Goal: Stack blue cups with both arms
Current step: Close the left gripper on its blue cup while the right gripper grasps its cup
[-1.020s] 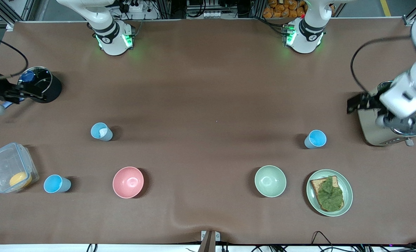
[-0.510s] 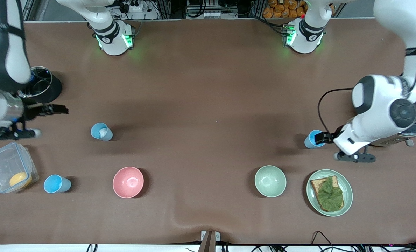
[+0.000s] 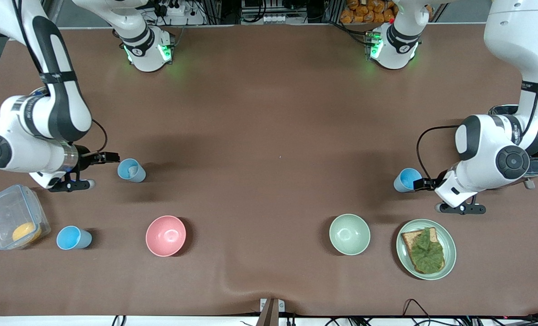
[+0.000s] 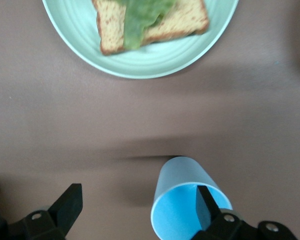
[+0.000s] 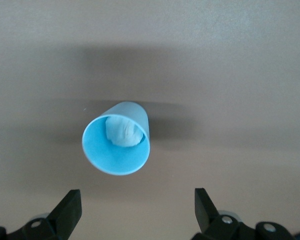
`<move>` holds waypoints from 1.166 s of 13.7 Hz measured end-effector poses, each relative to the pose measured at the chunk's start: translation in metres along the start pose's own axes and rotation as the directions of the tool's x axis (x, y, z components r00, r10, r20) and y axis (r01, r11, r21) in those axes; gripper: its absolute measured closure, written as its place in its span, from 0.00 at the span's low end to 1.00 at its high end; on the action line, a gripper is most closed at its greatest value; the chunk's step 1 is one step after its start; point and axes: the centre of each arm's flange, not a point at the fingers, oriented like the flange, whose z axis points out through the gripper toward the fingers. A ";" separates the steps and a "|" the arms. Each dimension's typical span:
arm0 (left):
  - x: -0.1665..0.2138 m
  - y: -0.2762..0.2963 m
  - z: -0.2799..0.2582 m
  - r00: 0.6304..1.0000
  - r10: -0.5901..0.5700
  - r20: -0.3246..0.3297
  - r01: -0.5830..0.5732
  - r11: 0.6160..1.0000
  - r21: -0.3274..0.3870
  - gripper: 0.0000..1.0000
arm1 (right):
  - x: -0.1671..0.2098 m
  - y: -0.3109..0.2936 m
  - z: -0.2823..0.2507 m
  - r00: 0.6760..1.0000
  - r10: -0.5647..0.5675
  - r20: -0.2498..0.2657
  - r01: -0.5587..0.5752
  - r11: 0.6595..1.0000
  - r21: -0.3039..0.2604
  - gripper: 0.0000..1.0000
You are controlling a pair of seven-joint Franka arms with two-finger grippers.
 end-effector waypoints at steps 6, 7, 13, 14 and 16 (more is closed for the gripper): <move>-0.025 0.005 0.046 0.997 0.008 0.077 -0.007 1.000 -0.006 0.00 | 0.002 0.010 0.064 0.997 0.019 -0.069 -0.020 1.000 -0.021 0.00; -0.028 0.005 0.051 0.996 0.008 0.087 -0.008 1.000 -0.006 0.00 | 0.005 0.012 0.076 0.997 0.021 -0.069 -0.022 0.999 -0.024 0.00; -0.028 0.007 0.053 0.997 -0.036 0.067 0.036 0.999 -0.004 0.40 | 0.010 0.006 0.089 0.999 0.012 -0.037 -0.013 1.000 -0.023 0.54; -0.028 0.007 0.052 0.997 -0.039 0.063 0.040 0.999 -0.004 0.52 | 0.010 0.004 0.088 1.000 0.010 -0.030 -0.011 1.000 -0.023 0.66; -0.026 0.007 0.051 0.998 -0.041 0.052 0.041 0.999 -0.005 0.73 | 0.012 0.003 0.084 1.000 0.008 -0.026 -0.009 1.000 -0.022 0.88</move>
